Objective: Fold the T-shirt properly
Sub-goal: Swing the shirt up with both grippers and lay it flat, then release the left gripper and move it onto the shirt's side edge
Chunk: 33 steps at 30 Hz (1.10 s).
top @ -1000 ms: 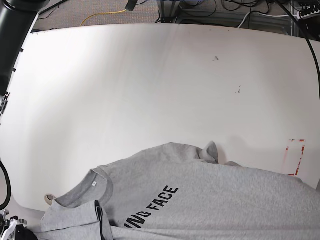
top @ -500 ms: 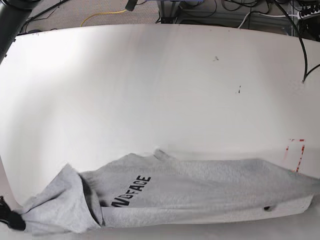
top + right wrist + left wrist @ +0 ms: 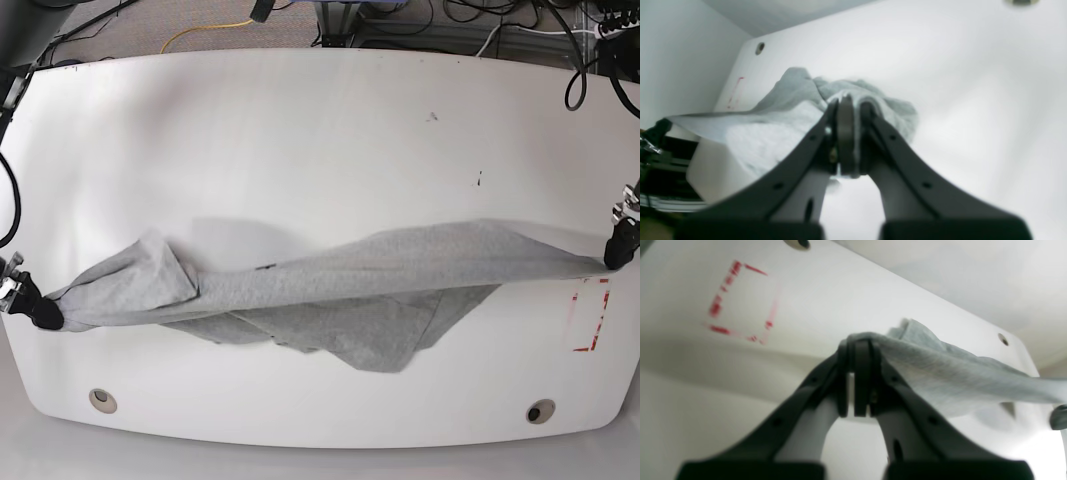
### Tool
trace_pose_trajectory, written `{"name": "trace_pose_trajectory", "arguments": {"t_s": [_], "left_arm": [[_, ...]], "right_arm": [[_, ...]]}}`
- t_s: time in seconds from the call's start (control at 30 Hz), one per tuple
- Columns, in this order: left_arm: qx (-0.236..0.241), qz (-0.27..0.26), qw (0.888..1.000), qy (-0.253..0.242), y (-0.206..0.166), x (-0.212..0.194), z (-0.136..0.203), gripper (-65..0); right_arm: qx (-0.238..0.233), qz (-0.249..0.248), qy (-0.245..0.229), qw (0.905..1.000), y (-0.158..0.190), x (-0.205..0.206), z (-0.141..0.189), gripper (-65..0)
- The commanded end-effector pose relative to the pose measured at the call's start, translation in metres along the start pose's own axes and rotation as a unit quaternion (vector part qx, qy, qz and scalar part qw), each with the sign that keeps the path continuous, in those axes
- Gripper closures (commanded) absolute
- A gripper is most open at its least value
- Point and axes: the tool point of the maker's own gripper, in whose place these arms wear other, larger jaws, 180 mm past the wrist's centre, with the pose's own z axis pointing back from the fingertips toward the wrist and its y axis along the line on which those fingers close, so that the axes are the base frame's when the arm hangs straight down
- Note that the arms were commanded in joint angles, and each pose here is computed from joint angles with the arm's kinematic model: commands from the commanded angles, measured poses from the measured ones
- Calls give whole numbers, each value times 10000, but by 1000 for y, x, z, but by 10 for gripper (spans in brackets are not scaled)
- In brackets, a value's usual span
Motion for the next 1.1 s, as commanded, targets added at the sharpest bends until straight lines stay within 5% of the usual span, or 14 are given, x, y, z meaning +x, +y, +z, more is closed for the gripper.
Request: {"name": "trace_pose_trajectory", "arguments": {"t_s": [0.0,0.47,0.73,0.83,1.07], "left_arm": [[-41,-204,9998,5,-2,-1,7,0],[-22,-910,9803,1750,9,-131,50,0],[130,-1386,9626,2325,20,-159,66,-10],[136,-1413,9477,2859,23,-174,74,-128],[4,-1930,9390,2846,8,-135,65,-383]], "right_arm": [[-41,77,-261,9996,-1,9,20,0],[-290,-707,464,9960,-18,-120,40,0],[-212,-823,557,9948,-13,-138,35,0],[-161,-672,644,9955,-5,-142,36,0],[80,-242,632,9977,18,-130,28,0]]}}
